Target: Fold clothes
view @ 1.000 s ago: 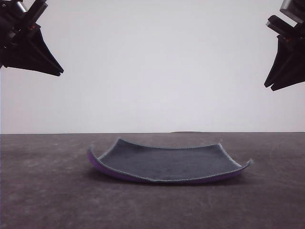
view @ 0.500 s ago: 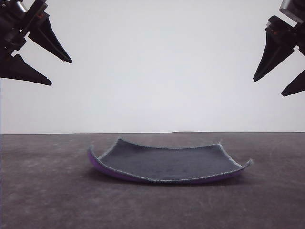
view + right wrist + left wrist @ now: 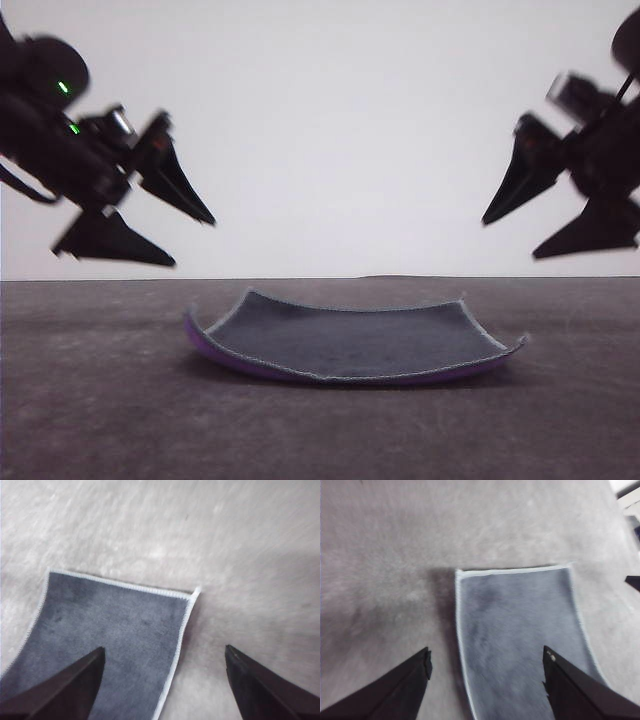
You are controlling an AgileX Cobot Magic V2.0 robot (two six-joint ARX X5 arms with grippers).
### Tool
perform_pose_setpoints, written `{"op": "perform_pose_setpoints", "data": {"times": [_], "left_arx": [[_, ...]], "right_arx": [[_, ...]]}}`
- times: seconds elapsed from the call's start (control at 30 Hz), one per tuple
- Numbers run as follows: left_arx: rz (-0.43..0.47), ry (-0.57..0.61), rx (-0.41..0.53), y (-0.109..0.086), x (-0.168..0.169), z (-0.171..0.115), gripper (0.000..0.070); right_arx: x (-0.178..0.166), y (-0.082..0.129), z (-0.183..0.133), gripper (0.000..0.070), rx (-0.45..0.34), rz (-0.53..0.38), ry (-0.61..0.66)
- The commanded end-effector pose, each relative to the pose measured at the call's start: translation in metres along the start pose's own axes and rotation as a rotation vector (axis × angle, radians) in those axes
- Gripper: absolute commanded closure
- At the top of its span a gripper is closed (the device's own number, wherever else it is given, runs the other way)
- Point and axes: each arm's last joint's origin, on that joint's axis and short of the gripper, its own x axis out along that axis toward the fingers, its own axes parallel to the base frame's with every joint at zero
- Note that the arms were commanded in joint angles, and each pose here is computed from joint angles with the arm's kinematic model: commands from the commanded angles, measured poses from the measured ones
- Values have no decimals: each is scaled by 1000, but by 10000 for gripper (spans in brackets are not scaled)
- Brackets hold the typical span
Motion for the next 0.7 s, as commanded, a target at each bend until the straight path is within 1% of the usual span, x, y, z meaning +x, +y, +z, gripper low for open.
{"op": "perform_pose_setpoints", "data": {"times": [0.0, 0.17, 0.33, 0.5, 0.67], "left_arx": [[-15, 11, -14, 3, 14, 6, 270], [-26, 48, -10, 10, 45, 18, 270], [-39, 54, 3, 13, 67, 31, 271], [-41, 63, -2, 19, 82, 36, 279], [-30, 73, -6, 22, 88, 33, 290]], "right_arx": [[13, -6, 1, 220, 34, 11, 6], [40, -18, -4, 220, 66, 27, 47], [60, -26, 1, 220, 83, 31, 70], [73, -29, 9, 220, 96, 36, 73], [81, -29, 14, 220, 101, 43, 74]]}}
